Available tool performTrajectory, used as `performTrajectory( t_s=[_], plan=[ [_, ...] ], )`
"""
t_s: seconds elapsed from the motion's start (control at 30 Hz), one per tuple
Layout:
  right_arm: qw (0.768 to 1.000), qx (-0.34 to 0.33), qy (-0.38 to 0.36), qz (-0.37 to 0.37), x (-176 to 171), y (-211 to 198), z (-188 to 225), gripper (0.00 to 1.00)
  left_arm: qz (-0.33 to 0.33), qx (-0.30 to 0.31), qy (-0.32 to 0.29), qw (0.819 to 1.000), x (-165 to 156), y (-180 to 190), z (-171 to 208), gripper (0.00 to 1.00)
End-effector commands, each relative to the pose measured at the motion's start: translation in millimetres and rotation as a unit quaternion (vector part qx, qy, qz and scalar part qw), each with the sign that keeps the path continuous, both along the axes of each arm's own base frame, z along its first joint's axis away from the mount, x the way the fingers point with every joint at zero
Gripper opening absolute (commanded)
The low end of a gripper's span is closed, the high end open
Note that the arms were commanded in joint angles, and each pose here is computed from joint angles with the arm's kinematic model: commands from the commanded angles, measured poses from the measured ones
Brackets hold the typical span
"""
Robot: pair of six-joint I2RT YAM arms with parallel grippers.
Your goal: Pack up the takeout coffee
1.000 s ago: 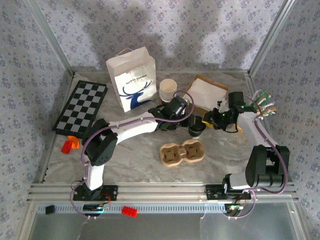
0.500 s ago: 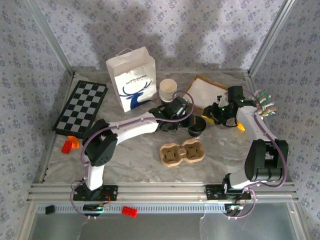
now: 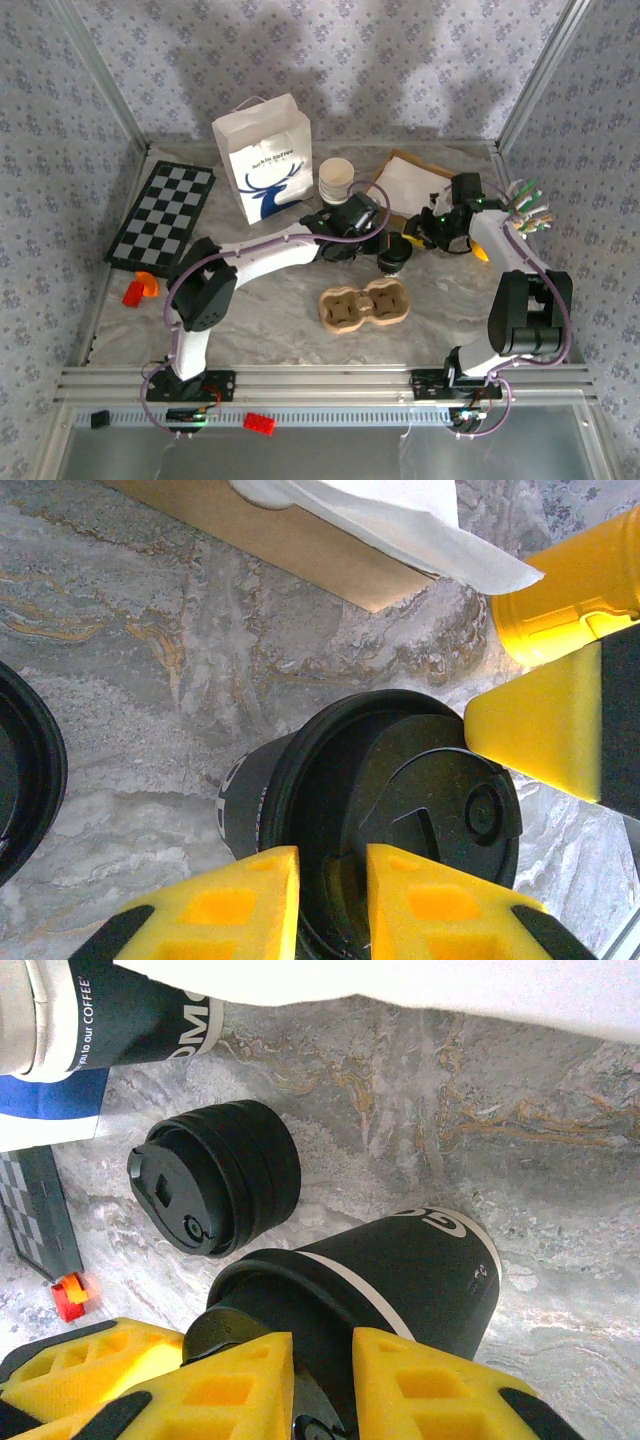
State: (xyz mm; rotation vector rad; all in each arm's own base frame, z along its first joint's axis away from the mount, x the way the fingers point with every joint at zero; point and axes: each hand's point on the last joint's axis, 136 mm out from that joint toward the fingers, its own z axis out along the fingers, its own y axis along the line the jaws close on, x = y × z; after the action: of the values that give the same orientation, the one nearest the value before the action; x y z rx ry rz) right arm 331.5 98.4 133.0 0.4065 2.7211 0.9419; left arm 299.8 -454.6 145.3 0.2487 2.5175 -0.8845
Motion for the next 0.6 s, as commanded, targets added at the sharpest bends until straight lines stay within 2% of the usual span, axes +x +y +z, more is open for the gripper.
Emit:
performTrajectory(
  t_s=[0.0,0.13,0.3,0.4,0.57],
  plan=[
    [0.999,-0.019,0.044,0.004,-20,-5,-24,0.24,-0.001,0.068,0.032,0.997,-12,18,-41,0.23],
    [0.998,0.000,0.067,-0.017,-30,-12,-44,0.22,0.010,0.082,0.050,0.995,-18,26,-62,0.23],
    [0.997,-0.019,0.076,-0.020,-40,-17,-55,0.21,0.014,0.073,0.068,0.995,-24,25,-73,0.23],
    [0.997,-0.014,0.069,-0.022,-38,-16,-49,0.21,0.018,0.063,0.061,0.996,-20,21,-69,0.23],
    [0.999,-0.021,0.037,-0.024,-33,-16,-25,0.26,0.004,0.048,0.020,0.999,-4,5,-35,0.25]
  ],
)
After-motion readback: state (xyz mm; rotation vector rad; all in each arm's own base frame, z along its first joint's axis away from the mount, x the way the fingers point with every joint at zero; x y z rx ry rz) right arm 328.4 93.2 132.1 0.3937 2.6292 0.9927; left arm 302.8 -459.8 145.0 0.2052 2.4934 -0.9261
